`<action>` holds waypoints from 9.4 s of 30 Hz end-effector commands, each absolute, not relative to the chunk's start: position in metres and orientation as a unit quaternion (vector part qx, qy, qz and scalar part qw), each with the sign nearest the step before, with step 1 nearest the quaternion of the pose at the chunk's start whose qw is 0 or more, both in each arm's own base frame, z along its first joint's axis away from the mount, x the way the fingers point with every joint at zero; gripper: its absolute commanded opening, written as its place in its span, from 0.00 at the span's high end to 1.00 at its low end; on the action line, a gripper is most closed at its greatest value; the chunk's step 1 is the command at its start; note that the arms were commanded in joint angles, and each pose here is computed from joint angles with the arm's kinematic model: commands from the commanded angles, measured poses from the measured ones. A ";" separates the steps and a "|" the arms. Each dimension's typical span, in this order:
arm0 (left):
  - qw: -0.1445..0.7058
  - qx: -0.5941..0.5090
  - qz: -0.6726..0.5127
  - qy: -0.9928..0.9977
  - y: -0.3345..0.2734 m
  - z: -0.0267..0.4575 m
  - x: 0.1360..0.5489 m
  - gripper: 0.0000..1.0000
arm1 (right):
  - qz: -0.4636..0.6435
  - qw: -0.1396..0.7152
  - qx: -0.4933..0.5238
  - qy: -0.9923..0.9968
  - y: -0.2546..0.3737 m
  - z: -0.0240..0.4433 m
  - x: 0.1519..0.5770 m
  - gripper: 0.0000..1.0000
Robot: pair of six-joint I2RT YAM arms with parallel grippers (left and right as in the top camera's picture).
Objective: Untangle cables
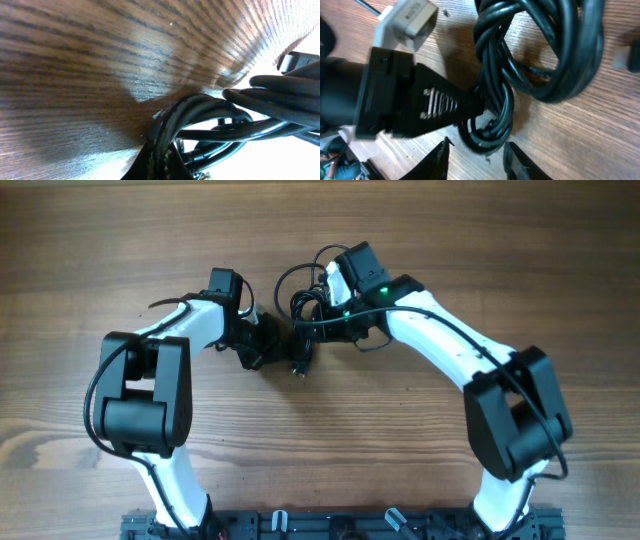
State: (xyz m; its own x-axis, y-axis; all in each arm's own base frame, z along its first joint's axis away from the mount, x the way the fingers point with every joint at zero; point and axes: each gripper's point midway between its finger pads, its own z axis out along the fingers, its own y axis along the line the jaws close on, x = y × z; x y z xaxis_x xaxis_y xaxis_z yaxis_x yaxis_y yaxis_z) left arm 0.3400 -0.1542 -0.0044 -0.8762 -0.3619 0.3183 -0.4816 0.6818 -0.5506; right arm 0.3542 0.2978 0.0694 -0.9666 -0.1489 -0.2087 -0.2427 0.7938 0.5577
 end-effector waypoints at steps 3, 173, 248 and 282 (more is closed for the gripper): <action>0.111 0.239 0.255 -0.930 -0.139 -0.038 0.317 0.96 | 0.286 0.050 -0.105 0.951 0.306 0.026 0.349 0.67; -0.016 0.138 0.579 -0.803 -0.169 0.156 0.372 0.96 | 0.440 -0.009 0.001 0.898 0.303 0.088 0.361 0.96; -0.009 0.021 0.669 -0.742 -0.204 0.197 0.393 0.96 | 0.485 0.064 0.004 0.872 0.272 0.183 0.367 0.59; -0.003 0.032 0.669 -0.743 -0.203 0.197 0.394 0.96 | 0.479 0.048 0.045 0.875 0.298 0.148 0.385 0.96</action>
State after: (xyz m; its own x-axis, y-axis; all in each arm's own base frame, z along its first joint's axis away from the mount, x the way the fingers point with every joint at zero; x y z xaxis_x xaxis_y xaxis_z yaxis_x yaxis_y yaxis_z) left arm 0.3943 -0.2030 0.1907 -0.9959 -0.0673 0.0607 -0.0683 0.1165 -0.9908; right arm 0.3911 0.2973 0.1542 -0.9803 0.1975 -0.0057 0.1011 0.5261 0.8444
